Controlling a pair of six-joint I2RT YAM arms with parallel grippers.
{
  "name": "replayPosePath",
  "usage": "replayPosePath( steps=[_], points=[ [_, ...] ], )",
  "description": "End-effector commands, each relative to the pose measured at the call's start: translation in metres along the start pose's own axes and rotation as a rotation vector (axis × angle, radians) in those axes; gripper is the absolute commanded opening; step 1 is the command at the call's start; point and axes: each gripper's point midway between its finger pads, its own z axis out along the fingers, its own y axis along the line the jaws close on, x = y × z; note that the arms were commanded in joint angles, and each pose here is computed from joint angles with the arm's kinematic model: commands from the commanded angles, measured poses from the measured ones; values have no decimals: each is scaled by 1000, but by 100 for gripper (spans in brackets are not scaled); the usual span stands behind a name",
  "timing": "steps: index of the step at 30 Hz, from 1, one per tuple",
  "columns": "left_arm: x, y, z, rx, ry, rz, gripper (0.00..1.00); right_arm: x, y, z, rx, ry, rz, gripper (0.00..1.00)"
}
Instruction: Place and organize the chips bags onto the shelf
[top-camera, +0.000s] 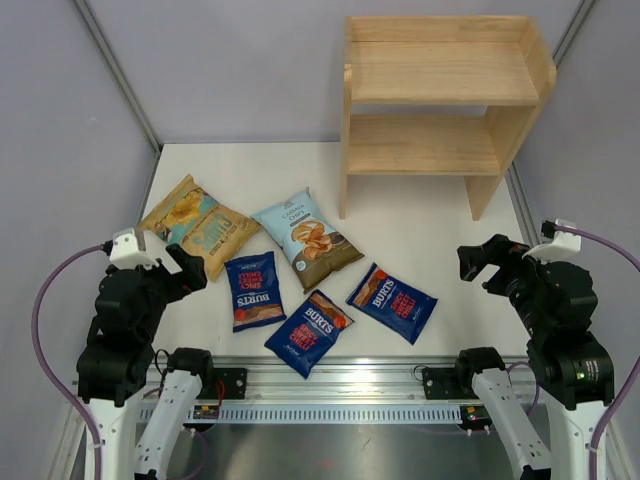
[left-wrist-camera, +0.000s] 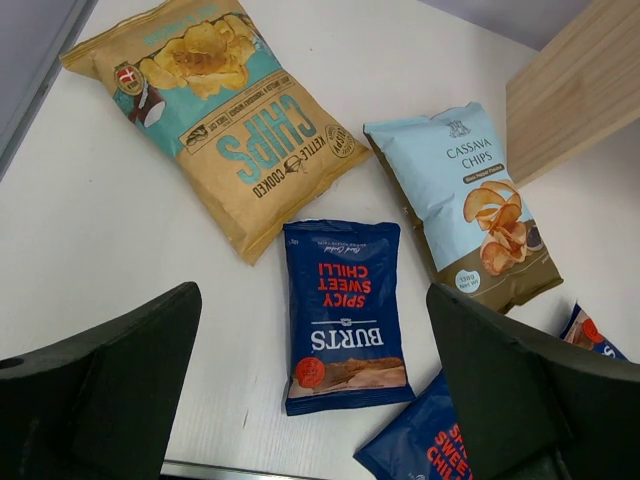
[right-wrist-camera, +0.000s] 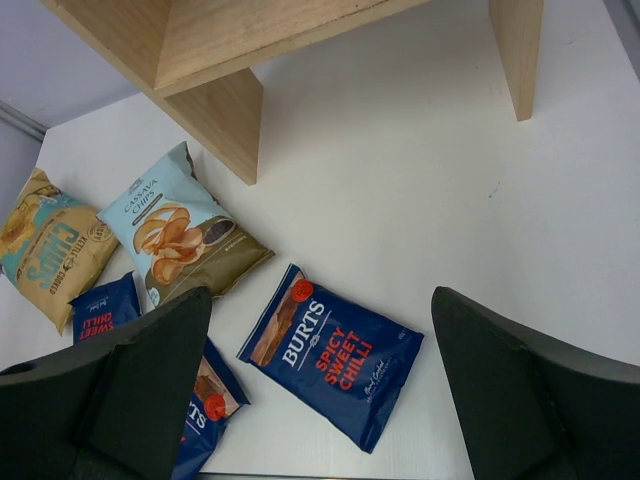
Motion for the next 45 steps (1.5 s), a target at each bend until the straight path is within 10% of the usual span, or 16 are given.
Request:
replayPosePath(
  steps=[1, 19, 34, 45],
  points=[
    [-18, 3, -1, -39, -63, -41, 99, -7, -1, 5, 17, -28, 8, 99],
    [-35, -38, 126, 0, -50, -404, 99, 19, 48, 13, -268, 86, 88, 99],
    [-1, 130, 238, -179, -100, -821, 99, 45, 94, 8, -579, 202, 169, 99],
    [55, 169, 281, -249, 45, -733, 99, 49, 113, 5, -701, 251, 160, 99]
  ],
)
